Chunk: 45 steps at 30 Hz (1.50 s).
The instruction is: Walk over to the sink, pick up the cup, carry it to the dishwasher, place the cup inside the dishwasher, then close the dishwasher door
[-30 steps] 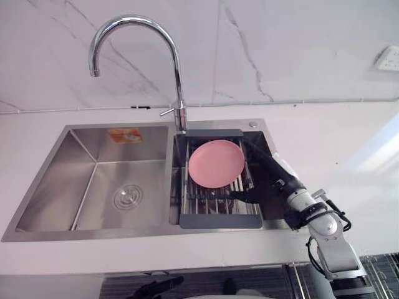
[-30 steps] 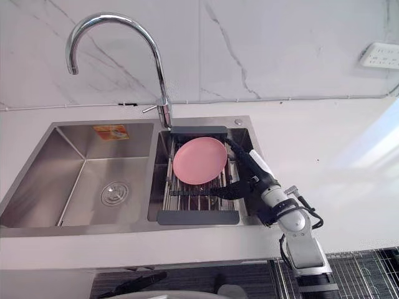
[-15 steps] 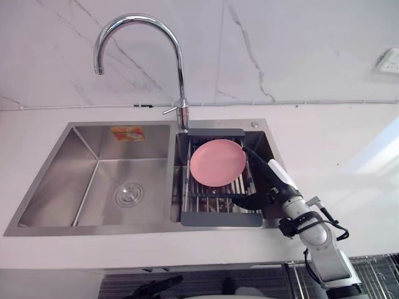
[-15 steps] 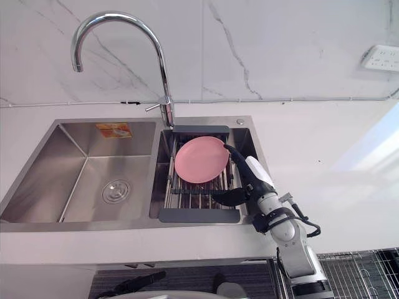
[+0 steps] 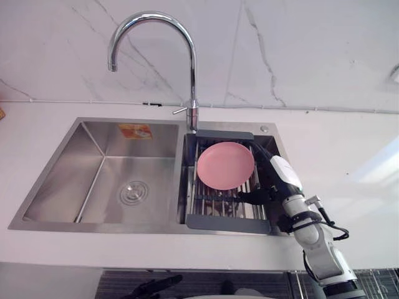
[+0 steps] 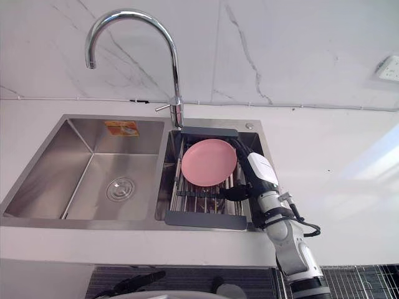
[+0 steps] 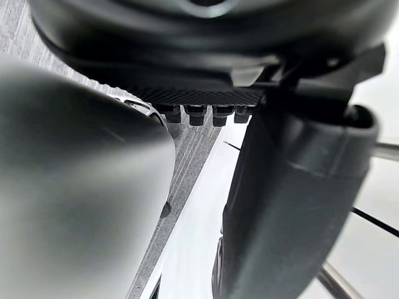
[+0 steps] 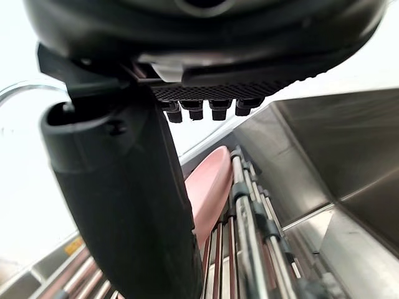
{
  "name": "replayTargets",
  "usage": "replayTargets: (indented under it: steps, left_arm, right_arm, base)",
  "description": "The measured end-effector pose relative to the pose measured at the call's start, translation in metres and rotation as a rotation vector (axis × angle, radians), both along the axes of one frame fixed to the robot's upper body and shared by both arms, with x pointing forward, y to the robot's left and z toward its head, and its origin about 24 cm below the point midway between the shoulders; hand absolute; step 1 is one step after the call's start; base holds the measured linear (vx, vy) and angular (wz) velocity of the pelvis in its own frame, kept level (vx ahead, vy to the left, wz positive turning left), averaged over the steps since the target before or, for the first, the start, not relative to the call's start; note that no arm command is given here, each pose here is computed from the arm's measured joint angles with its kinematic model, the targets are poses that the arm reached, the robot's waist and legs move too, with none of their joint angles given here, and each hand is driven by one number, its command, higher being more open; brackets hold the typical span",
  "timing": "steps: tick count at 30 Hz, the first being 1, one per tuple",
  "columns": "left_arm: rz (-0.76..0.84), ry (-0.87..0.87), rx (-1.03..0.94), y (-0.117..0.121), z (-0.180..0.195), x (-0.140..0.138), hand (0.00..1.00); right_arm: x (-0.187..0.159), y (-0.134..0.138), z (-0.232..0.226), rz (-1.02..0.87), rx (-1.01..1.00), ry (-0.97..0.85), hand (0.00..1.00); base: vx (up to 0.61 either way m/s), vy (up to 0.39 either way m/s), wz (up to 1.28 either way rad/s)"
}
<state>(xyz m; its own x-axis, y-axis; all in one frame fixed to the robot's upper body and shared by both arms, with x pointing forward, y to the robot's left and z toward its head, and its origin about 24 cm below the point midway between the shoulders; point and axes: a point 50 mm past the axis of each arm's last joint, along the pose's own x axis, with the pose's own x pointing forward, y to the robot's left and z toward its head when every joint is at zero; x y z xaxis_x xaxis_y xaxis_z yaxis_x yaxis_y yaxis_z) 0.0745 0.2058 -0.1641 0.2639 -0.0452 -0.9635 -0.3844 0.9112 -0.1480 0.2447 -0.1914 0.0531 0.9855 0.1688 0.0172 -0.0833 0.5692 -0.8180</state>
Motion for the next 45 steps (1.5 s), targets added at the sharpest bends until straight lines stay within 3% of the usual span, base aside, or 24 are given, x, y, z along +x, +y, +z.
replayTargets:
  steps: [17, 31, 36, 37, 45]
  left_arm:
    - [-0.027, -0.016, 0.0, 0.002, 0.003, 0.005, 1.0]
    - [-0.051, -0.044, -0.013, 0.001, 0.004, 0.006, 1.0]
    - [-0.066, -0.013, -0.007, 0.006, 0.003, -0.007, 1.0]
    - [-0.069, -0.005, -0.005, 0.007, 0.002, -0.01, 1.0]
    - [-0.079, 0.007, 0.004, 0.009, 0.002, -0.017, 1.0]
  right_arm:
    - [0.024, -0.01, -0.018, -0.091, -0.122, 0.027, 1.0]
    - [0.031, -0.02, -0.02, -0.187, -0.19, -0.087, 1.0]
    - [0.031, -0.019, -0.018, -0.18, -0.219, -0.14, 1.0]
    - [0.031, -0.019, -0.017, -0.178, -0.222, -0.147, 0.0]
    - [0.034, -0.017, -0.019, -0.118, -0.325, -0.211, 0.0]
  base:
    - [-0.04, 0.014, 0.13]
    - [-0.02, 0.012, 0.04]
    - [0.0, 0.004, 0.01]
    - [-0.01, 0.01, 0.04]
    - [-0.02, 0.01, 0.09]
